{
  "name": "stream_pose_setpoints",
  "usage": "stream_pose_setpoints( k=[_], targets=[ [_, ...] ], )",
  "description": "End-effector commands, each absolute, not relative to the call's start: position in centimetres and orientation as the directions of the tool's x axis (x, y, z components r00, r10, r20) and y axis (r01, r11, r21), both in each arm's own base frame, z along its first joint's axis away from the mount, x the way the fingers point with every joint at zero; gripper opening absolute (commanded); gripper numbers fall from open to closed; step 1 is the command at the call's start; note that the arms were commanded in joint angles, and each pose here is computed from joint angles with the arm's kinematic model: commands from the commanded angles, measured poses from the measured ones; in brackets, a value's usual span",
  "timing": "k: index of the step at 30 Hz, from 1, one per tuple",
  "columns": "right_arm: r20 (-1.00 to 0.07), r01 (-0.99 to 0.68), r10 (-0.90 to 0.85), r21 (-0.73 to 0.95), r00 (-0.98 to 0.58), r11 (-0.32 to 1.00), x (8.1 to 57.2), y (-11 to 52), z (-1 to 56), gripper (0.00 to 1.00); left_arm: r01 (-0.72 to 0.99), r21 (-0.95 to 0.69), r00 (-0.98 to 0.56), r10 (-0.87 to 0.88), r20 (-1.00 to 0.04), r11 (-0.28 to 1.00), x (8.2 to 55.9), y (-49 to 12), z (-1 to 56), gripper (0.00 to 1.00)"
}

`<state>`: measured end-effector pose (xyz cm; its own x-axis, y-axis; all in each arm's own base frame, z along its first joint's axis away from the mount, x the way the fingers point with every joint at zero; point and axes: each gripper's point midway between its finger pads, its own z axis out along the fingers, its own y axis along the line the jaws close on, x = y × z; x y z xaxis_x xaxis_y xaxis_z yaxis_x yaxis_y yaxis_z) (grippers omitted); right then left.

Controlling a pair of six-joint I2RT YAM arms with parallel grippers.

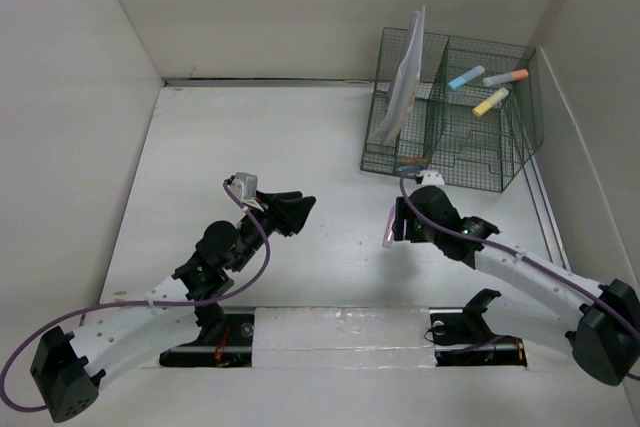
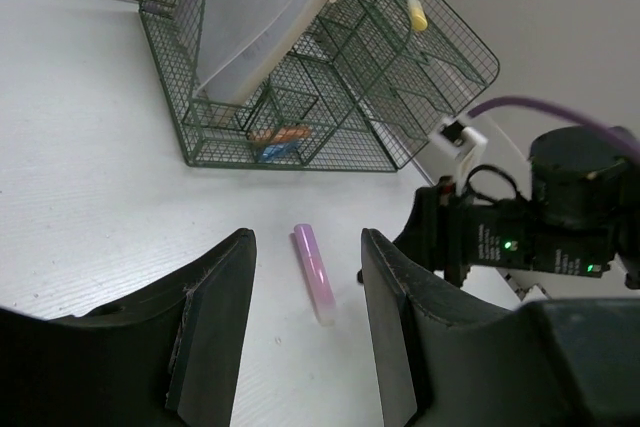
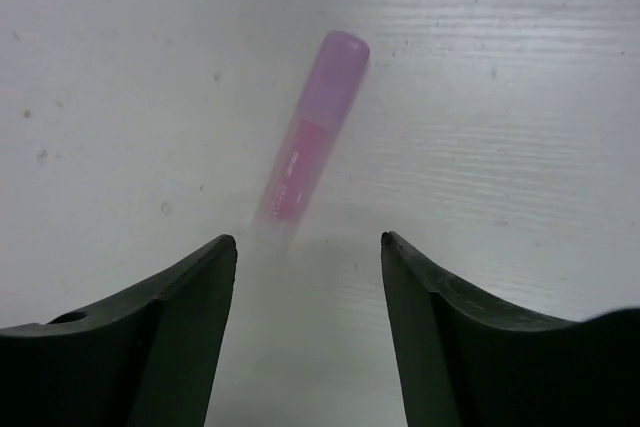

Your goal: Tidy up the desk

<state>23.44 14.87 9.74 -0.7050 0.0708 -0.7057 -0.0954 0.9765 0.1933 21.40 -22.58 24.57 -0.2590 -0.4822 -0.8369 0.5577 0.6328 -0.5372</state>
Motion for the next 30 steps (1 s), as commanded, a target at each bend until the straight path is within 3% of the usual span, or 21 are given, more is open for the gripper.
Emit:
stream_pose_setpoints(
  k=[1,9,18,22,26,30],
  targets=[
    [-0.661,-0.100,0.087,0.241,-0.746,0.965,22.6,17.1,8.1,0.67,0.598,-0.547,-0.227,-0.531,-0.816,0.585,21.2,-22.9,27.0,0.42],
    [-0.646,-0.132,0.003,0.161,-0.764,0.978,24.0,19.7,5.6,0.67,0.595,-0.547,-0.225,-0.531,-0.817,0.589,21.3,-22.8,27.0,0.42],
    [-0.647,-0.058,0.000,0.068,-0.763,0.996,27.0,18.9,3.4,0.56,0.594,-0.546,-0.224,-0.530,-0.818,0.591,21.3,-22.7,26.9,0.43],
    [-0.629,-0.041,-0.015,0.026,-0.777,0.999,27.3,18.6,2.2,0.28,0.590,-0.545,-0.221,-0.531,-0.818,0.595,21.3,-22.6,26.9,0.42],
    [-0.699,-0.067,-0.052,-0.006,-0.714,0.998,26.8,19.7,4.7,0.17,0.591,-0.545,-0.222,-0.530,-0.818,0.594,21.3,-22.6,26.9,0.42],
    [-0.842,-0.120,0.031,0.113,-0.538,0.986,27.7,20.9,14.8,0.17,0.593,-0.546,-0.222,-0.531,-0.817,0.592,21.3,-22.7,26.9,0.42]
  ],
)
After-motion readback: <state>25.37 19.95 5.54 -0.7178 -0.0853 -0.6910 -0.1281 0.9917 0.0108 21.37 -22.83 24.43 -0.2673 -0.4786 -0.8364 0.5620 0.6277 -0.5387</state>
